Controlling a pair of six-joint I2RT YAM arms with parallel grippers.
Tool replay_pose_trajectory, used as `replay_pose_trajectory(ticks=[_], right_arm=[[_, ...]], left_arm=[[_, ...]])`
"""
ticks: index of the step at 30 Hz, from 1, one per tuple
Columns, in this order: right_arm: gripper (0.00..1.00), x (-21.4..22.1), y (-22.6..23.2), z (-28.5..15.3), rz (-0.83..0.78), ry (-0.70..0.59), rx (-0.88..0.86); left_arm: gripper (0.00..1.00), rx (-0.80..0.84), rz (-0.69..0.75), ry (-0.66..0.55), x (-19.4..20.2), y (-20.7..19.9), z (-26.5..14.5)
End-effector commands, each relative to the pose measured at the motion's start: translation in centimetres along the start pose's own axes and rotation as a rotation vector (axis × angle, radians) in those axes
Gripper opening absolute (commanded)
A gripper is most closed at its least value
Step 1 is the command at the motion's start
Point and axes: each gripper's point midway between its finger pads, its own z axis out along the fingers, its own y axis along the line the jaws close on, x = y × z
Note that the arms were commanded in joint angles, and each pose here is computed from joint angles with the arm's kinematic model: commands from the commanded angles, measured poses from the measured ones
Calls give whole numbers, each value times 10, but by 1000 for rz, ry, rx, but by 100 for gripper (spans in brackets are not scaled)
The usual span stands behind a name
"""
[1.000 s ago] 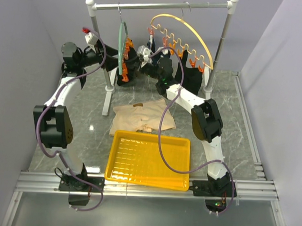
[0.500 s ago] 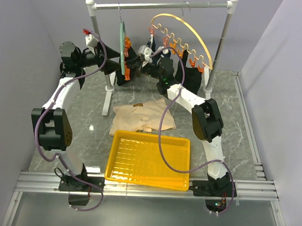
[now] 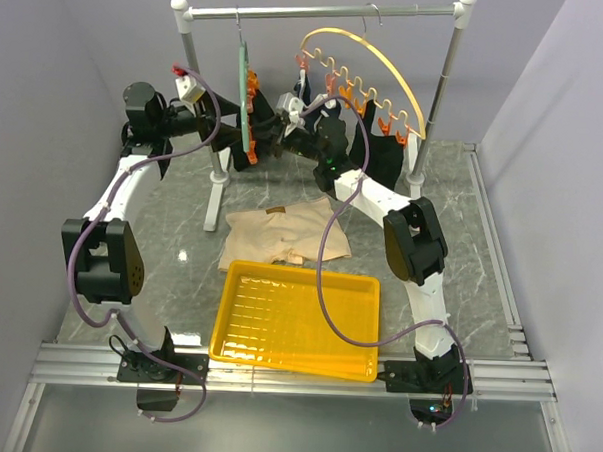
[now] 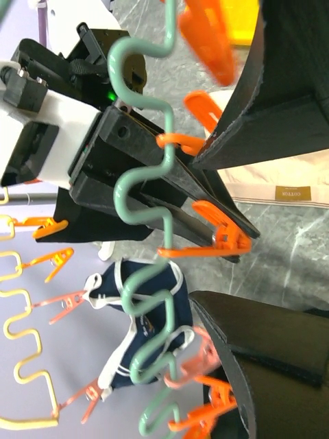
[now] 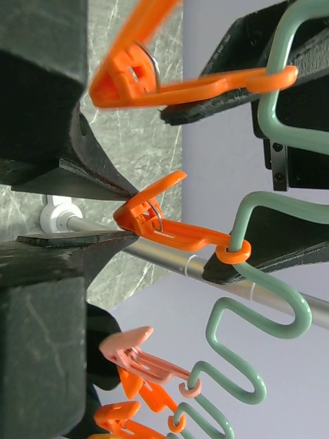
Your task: Clip the underwear to the hanger
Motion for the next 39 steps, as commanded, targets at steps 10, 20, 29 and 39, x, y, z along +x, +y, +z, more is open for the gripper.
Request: replay_pose_trajectory(ticks=[10, 20, 29, 39], right_arm=[[0, -52, -4, -2, -76, -76, 21], [0, -49, -4, -2, -79, -62, 20], [53, -25, -5, -28, -52, 55, 82], [61, -6, 6, -73, 70, 226, 110]], left_arm=[[69, 37, 122, -2, -9, -10, 17], [32, 36, 72, -14, -10, -6, 22], [0, 27, -42, -47, -12, -7, 24], [0, 2, -121, -59, -16, -3, 21]])
